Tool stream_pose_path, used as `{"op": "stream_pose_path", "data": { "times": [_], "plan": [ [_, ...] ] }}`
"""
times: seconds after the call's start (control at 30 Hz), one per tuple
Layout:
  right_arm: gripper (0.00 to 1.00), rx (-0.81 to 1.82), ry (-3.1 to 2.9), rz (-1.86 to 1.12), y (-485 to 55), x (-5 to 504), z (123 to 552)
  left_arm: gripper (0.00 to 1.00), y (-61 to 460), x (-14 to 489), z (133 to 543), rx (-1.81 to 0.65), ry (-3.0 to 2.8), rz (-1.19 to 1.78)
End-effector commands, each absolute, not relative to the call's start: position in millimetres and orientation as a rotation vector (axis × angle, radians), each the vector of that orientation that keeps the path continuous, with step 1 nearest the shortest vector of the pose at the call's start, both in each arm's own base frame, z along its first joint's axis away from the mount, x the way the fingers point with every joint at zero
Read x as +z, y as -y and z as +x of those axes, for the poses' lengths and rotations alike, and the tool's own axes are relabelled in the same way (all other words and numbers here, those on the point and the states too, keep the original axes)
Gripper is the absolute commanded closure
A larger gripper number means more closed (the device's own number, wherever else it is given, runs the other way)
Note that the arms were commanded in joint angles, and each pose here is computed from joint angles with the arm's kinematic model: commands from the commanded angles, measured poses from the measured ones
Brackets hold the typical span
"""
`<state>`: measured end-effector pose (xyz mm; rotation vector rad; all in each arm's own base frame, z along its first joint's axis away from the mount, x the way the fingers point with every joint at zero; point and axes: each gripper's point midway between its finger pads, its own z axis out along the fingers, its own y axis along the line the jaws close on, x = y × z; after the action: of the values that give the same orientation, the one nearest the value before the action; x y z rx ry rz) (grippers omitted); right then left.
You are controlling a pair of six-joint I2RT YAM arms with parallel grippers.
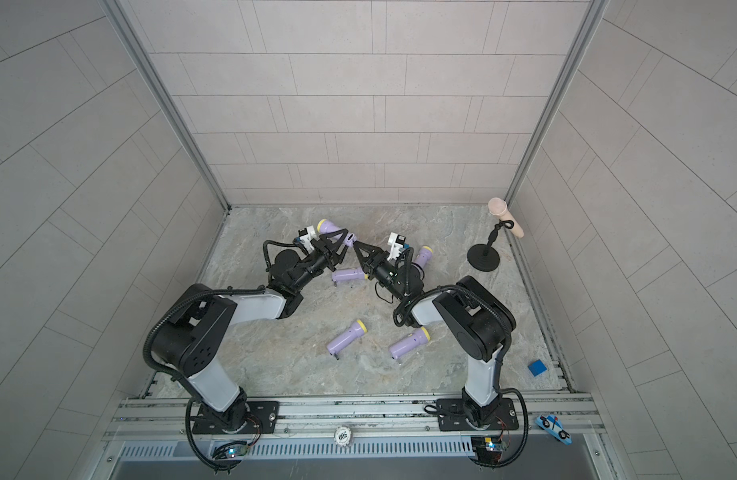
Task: Close the plug at the bottom of the flashlight
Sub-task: Close the plug of the flashlight.
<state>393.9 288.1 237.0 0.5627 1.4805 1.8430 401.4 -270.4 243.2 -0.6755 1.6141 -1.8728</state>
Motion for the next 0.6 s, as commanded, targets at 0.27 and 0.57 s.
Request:
{"op": "stream_pose_path", "data": {
  "times": [0.27, 0.57],
  "plan": [
    [0.78, 1.749, -1.658, 0.614, -296.0, 195.7, 391.1, 1.00, 284.8, 286.3, 373.9, -2.018, -1.545, -0.479],
    [0.73, 1.746, -1.660, 0.595, -296.4, 201.7, 389.6, 1.00, 281.7, 287.2, 374.6, -2.012, -1.539, -0.483]
  ]
}}
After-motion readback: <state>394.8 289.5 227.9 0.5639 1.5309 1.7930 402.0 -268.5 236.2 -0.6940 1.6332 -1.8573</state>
